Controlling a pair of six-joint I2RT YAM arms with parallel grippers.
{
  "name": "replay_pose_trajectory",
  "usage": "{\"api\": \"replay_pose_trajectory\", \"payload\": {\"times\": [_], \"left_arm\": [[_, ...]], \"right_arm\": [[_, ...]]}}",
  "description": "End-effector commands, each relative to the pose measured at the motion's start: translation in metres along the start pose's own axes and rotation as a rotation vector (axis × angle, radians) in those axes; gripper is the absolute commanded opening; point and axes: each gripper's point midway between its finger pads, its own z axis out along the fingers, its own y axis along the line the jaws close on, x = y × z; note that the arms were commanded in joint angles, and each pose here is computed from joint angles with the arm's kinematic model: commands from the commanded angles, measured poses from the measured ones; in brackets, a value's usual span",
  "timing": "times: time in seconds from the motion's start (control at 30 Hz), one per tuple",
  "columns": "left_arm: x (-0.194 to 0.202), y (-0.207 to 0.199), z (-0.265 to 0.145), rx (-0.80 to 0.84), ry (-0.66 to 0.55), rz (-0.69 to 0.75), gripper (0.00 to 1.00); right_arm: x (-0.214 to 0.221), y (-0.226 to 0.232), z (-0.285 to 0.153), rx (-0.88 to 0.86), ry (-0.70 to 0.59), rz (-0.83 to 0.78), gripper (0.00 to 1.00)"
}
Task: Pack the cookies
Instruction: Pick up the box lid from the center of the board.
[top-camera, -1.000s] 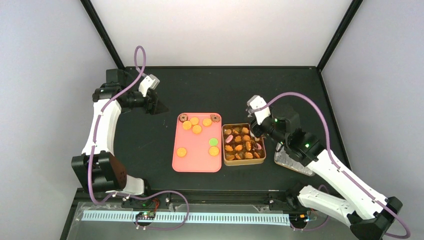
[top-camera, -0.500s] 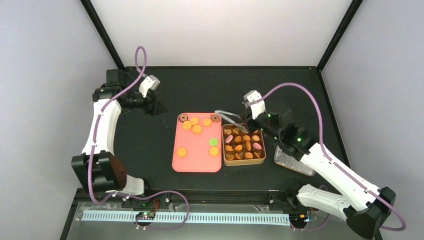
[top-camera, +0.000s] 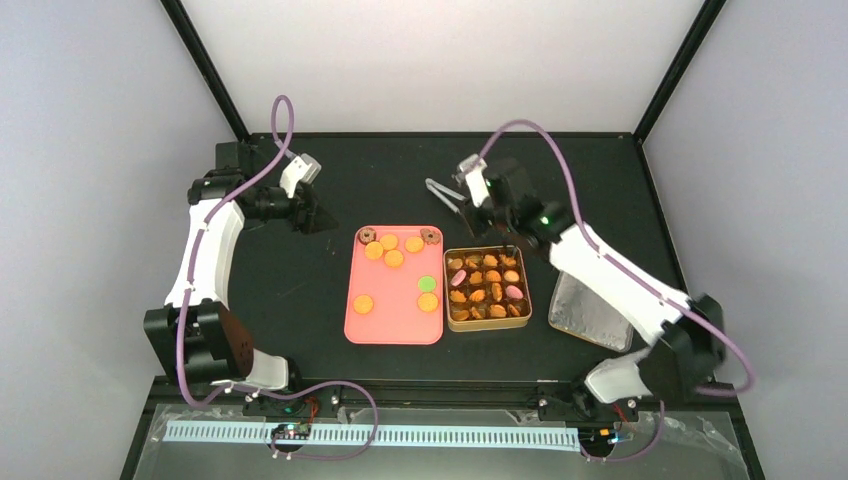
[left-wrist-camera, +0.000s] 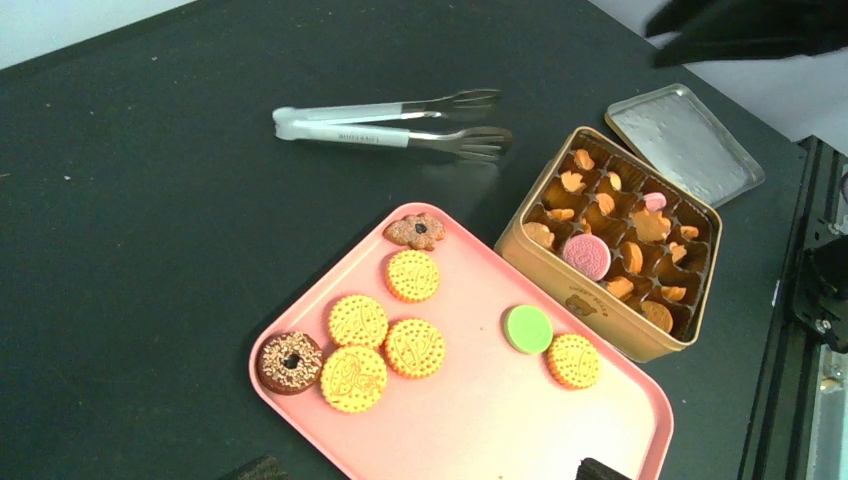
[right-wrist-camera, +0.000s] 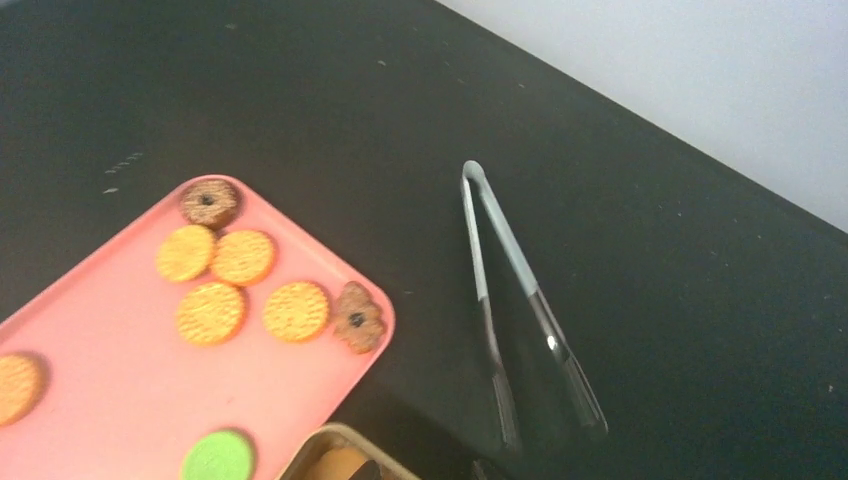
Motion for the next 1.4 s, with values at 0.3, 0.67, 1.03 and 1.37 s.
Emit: {"api": "replay_pose_trajectory", "payload": {"times": [0.3, 0.67, 1.03, 1.37], "left_arm": [[0.006, 0.002, 0.005, 0.02, 0.007, 0.001, 0.78], [0.021, 0.012, 0.017, 0.04, 0.039, -0.033, 0.78], [0.023, 0.011, 0.022, 0.059, 0.037, -0.035, 0.78], [0.023, 0.008, 0.023, 0.07, 0.038, -0.038, 0.78]], "right_arm": [[0.009, -0.042, 0.132, 0.074, 0.306, 0.047, 0.28], [0.078, -0.098, 0.072, 0.363, 0.37, 0.359, 0.55], [0.214, -0.151, 0.01, 0.565, 0.52, 0.722, 0.47], [0.261, -0.151, 0.021, 0.596, 0.656, 0.748, 0.39]]}}
